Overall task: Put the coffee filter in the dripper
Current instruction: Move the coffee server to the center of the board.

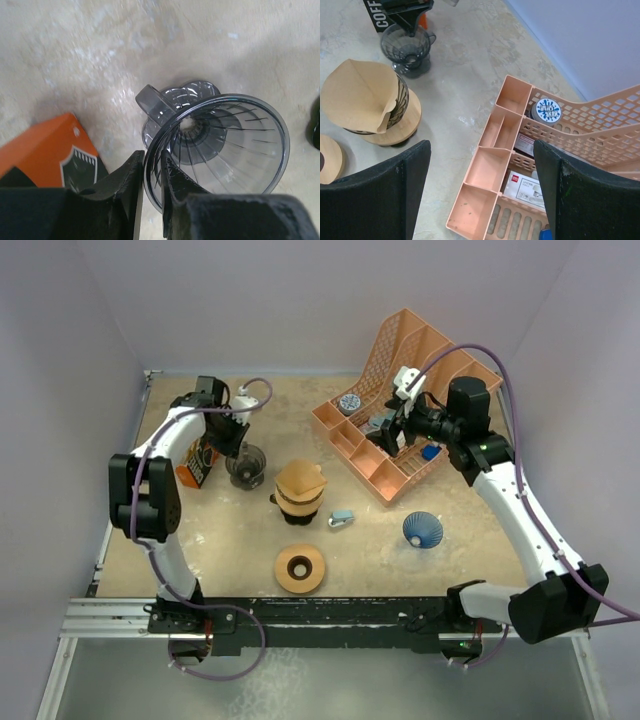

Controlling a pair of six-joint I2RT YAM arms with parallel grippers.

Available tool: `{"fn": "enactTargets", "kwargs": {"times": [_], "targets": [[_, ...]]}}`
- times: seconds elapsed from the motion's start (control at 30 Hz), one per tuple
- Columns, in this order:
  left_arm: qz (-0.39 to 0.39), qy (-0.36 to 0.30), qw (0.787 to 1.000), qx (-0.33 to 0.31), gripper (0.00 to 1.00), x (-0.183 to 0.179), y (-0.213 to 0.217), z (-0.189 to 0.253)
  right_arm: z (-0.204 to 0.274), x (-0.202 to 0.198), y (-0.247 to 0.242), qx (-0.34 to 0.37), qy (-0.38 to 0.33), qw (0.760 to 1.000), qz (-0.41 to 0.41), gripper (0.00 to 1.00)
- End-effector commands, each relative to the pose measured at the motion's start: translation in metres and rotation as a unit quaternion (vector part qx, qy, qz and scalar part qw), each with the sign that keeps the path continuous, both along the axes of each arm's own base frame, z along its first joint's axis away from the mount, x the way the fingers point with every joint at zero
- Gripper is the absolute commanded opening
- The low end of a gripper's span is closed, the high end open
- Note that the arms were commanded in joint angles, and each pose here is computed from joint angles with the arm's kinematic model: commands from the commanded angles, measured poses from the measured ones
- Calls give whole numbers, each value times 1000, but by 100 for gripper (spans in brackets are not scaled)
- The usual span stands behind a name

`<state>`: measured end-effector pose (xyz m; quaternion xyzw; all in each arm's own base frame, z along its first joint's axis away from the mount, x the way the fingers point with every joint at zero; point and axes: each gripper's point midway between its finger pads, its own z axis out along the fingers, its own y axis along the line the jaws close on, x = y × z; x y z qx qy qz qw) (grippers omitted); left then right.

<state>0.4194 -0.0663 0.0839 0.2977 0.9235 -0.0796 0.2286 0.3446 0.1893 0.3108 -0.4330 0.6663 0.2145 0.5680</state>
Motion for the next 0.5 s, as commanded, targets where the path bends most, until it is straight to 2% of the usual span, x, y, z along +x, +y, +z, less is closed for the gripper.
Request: {"fn": "enactTargets", "kwargs": {"times": [0.0, 0.27, 0.47], "targets": [[-7, 3, 999, 35, 15, -30, 13, 10, 14, 2, -2, 5, -27, 1000, -1, 86], [3, 42, 999, 26, 16, -65, 13, -2, 10, 4, -1, 2, -18, 1000, -2, 86], [11, 48, 998, 36, 22, -79, 19, -4, 10, 2, -5, -2, -28, 1000, -7, 86]]}}
